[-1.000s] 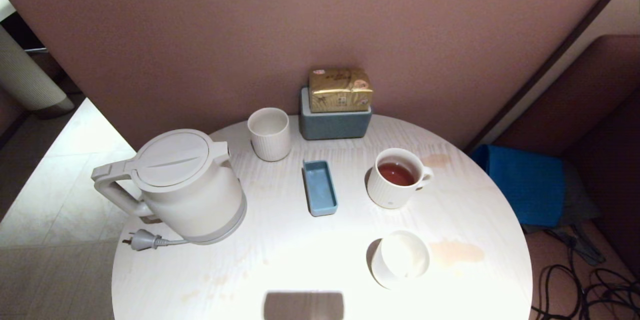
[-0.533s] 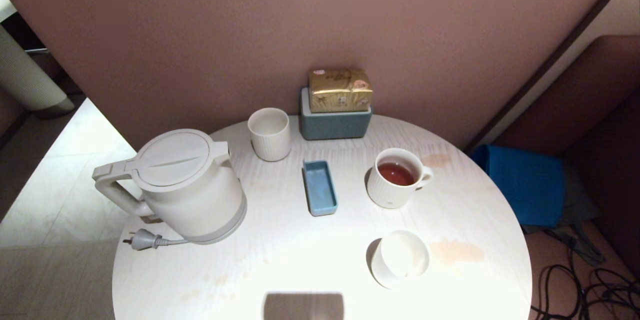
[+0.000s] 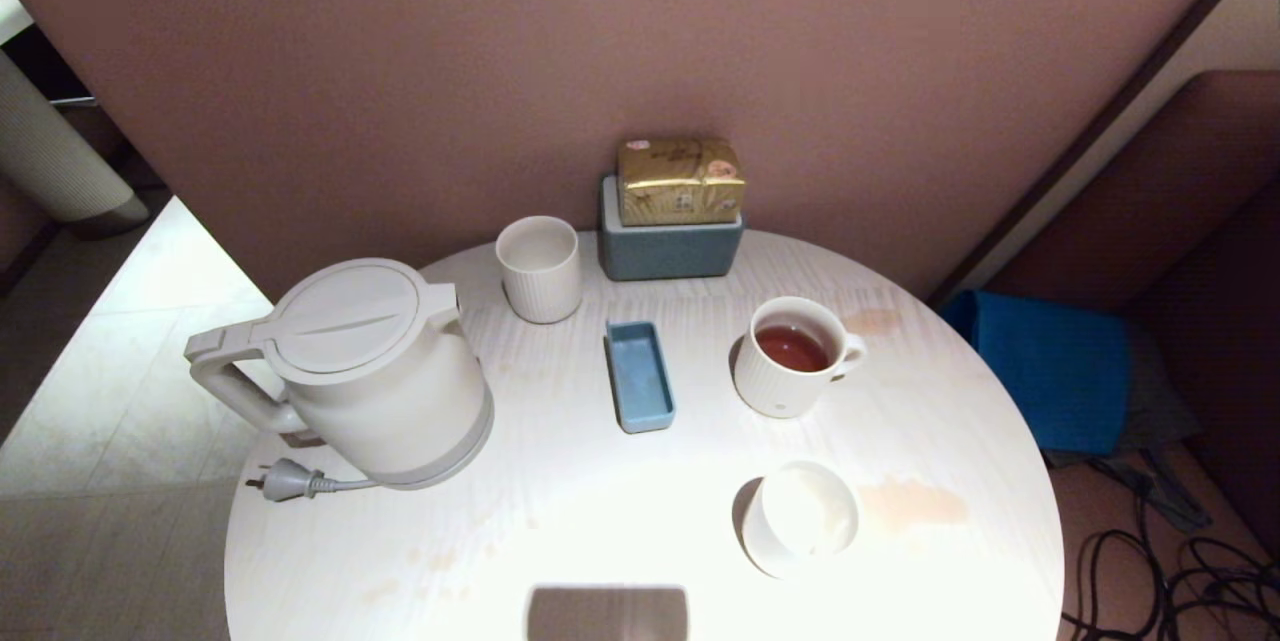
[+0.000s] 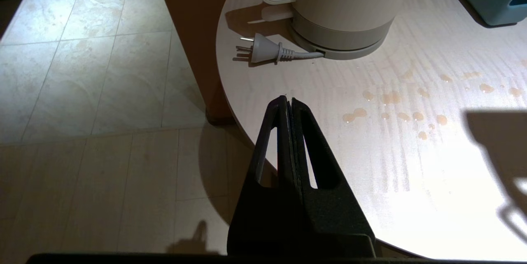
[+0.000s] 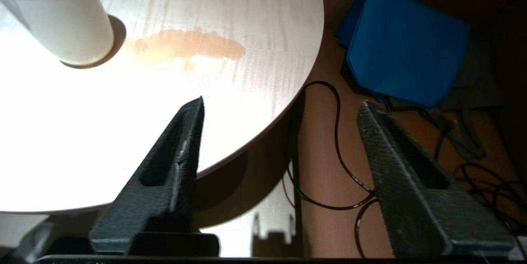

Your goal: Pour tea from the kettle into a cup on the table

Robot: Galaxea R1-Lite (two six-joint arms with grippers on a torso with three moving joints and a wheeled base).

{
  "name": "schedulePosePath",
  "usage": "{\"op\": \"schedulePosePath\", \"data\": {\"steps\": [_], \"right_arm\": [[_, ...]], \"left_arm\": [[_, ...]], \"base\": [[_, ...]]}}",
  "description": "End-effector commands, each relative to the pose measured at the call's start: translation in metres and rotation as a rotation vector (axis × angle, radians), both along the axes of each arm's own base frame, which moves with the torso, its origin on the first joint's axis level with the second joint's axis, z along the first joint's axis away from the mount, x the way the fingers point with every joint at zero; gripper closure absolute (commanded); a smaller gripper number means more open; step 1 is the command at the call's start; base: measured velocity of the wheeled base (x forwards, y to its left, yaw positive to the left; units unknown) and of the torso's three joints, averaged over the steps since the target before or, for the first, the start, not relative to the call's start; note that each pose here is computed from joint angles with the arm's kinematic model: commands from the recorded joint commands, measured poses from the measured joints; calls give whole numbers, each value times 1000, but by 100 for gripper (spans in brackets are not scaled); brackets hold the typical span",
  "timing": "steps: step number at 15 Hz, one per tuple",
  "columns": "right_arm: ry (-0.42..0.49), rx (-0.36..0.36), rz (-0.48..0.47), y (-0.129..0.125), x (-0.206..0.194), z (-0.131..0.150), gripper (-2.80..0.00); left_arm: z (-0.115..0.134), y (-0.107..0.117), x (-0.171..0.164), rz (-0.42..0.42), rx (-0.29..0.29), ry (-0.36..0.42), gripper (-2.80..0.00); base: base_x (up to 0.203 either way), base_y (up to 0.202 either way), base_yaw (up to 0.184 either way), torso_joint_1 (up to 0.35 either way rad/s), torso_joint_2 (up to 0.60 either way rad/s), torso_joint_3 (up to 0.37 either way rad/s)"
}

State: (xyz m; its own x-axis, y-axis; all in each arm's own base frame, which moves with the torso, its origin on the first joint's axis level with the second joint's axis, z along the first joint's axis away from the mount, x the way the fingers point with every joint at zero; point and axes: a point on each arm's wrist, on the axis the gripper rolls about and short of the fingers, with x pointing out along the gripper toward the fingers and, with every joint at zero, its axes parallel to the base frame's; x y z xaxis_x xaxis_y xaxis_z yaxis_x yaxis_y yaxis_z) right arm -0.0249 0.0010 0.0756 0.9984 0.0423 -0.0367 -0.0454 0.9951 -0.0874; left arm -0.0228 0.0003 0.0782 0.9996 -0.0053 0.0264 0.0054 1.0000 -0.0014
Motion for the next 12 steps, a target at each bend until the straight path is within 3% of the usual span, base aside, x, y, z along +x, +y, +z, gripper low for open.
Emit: {"op": "schedulePosePath", "data": {"steps": [1, 12], "right_arm": [[0, -4, -1, 0, 0, 0, -280], [1, 16, -3, 0, 0, 0, -280]], "left_arm": [[0, 0, 0, 1, 0, 0, 0], [0, 0, 0, 1, 0, -1, 0]], "base": [[0, 0, 0, 0, 0, 0], [0, 0, 0, 0, 0, 0]]}}
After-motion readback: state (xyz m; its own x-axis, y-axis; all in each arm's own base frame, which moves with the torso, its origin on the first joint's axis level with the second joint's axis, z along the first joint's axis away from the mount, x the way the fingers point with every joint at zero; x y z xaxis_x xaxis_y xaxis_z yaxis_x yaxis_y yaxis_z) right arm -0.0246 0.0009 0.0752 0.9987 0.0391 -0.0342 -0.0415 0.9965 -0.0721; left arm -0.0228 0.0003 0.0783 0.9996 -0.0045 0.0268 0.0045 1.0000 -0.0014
